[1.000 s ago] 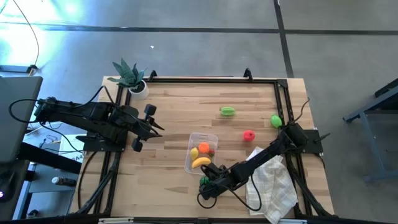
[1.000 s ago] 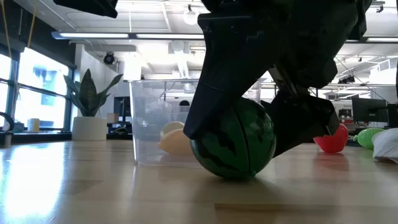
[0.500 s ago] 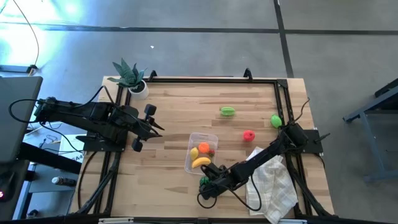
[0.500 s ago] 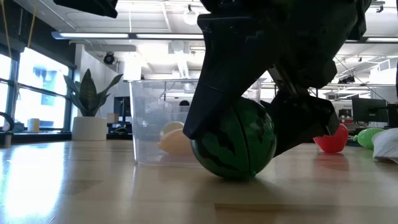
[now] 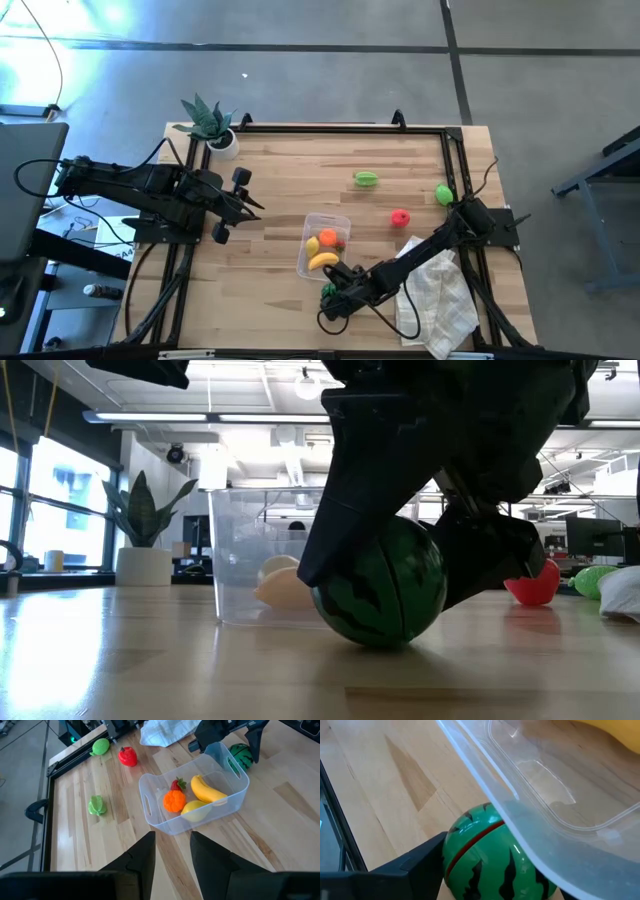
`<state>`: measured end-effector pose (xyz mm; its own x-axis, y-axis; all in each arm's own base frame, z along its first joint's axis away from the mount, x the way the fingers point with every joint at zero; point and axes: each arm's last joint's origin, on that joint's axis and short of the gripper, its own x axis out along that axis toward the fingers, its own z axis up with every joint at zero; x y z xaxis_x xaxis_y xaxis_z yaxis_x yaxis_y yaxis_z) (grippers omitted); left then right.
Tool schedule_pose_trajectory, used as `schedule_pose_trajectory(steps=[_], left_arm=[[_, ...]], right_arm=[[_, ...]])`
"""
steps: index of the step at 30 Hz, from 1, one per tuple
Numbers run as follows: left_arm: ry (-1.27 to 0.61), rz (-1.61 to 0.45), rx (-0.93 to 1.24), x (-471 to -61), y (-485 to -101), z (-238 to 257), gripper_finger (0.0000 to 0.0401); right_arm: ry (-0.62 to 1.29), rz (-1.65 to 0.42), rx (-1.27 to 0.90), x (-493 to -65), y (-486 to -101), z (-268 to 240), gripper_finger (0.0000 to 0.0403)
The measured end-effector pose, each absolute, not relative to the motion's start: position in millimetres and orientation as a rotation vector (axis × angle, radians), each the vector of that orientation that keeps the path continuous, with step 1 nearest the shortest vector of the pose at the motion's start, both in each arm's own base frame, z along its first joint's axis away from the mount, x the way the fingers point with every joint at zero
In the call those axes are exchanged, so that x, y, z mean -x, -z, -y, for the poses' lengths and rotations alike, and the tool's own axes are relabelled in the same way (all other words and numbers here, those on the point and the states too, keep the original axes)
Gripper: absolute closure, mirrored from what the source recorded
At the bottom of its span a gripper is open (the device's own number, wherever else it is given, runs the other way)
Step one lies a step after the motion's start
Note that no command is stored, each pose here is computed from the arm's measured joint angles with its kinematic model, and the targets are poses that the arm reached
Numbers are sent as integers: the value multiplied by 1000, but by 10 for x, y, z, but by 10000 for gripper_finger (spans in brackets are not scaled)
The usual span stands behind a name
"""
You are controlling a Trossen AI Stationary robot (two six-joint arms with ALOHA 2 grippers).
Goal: Pick and placing Produce into tupperware
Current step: Put the watermelon into the transparent bin
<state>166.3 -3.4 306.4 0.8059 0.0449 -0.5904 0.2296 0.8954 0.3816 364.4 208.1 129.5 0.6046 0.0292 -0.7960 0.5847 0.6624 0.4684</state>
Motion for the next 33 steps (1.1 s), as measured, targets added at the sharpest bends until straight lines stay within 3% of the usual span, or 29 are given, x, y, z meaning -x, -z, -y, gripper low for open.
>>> schedule_pose_trajectory(steps=[33], left_arm=[[103, -631, -458, -1663, -3064, 34, 290]], right_arm=[[291, -898, -709, -3591, -1295, -2180, 121]])
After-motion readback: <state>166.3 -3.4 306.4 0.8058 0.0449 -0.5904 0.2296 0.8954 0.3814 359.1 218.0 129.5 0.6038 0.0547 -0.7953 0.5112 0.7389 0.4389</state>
